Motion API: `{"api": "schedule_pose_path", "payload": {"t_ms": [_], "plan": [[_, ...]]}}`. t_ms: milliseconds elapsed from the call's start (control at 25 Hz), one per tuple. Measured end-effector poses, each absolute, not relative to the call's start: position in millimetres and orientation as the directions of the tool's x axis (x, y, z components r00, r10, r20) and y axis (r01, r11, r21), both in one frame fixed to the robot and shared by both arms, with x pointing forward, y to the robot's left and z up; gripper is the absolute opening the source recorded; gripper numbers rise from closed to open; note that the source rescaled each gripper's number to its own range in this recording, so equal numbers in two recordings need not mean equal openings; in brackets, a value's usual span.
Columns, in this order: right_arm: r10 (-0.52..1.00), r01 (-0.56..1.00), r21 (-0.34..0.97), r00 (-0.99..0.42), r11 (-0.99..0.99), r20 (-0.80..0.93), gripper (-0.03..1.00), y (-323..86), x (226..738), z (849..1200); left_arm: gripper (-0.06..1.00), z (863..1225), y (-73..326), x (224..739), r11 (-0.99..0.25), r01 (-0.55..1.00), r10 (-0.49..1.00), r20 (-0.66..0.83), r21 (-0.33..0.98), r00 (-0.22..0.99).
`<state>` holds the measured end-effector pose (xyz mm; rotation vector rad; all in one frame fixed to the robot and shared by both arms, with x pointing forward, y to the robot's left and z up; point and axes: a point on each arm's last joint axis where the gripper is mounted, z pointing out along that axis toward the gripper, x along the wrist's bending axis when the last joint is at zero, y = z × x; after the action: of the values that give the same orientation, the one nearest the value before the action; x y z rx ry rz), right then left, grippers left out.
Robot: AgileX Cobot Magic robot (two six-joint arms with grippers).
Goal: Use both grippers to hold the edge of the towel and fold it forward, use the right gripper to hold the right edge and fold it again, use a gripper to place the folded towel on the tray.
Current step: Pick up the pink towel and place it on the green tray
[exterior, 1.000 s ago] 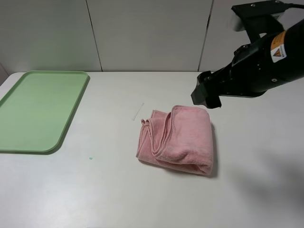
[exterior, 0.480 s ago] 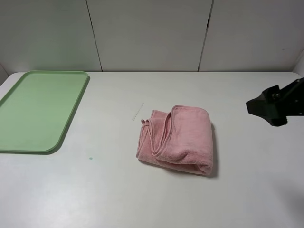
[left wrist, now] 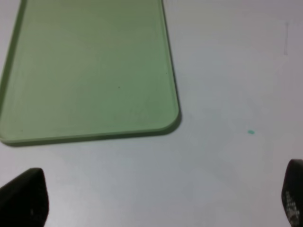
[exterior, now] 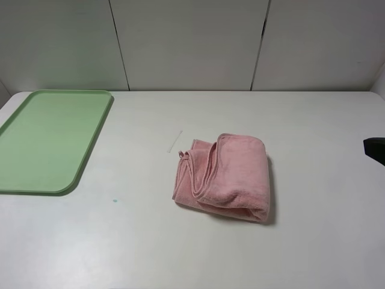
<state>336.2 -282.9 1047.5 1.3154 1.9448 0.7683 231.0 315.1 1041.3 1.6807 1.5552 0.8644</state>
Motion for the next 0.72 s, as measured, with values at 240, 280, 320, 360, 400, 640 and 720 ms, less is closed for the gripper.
{"api": "schedule_pose_path", "payload": {"t_ms": [240, 280, 320, 360, 400, 640, 720], "plan": [[0.956, 0.507, 0.817, -0.231, 0.275, -0.178, 1.00, -289.0, 317.6, 1050.3, 0.99, 1041.3, 315.1, 231.0, -0.055, 0.546, 0.998, 0.022, 0.836, 0.065], [0.959, 0.495, 0.827, -0.221, 0.267, -0.178, 1.00, -290.0, 314.9, 1051.7, 0.99, 1041.3, 315.1, 231.0, -0.055, 0.546, 0.998, 0.022, 0.836, 0.065], [0.962, 0.486, 0.835, -0.209, 0.260, -0.178, 1.00, -291.1, 312.8, 1052.8, 0.99, 1041.3, 315.1, 231.0, -0.055, 0.546, 0.998, 0.022, 0.836, 0.065], [0.964, 0.475, 0.843, -0.196, 0.252, -0.177, 1.00, -292.2, 310.4, 1054.0, 0.99, 1041.3, 315.1, 231.0, -0.055, 0.546, 0.998, 0.022, 0.836, 0.065], [0.967, 0.463, 0.852, -0.185, 0.242, -0.174, 1.00, -293.0, 307.8, 1055.2, 0.99, 1041.3, 315.1, 231.0, -0.055, 0.546, 0.998, 0.022, 0.836, 0.065], [0.976, 0.351, 0.915, -0.151, 0.199, -0.154, 1.00, -295.8, 286.2, 1063.0, 0.99, 1041.3, 315.1, 231.0, -0.055, 0.546, 0.998, 0.022, 0.836, 0.065], [0.978, 0.297, 0.936, -0.143, 0.191, -0.154, 1.00, -297.0, 276.5, 1065.5, 0.99, 1041.3, 315.1, 231.0, -0.055, 0.546, 0.998, 0.022, 0.836, 0.065]]}}
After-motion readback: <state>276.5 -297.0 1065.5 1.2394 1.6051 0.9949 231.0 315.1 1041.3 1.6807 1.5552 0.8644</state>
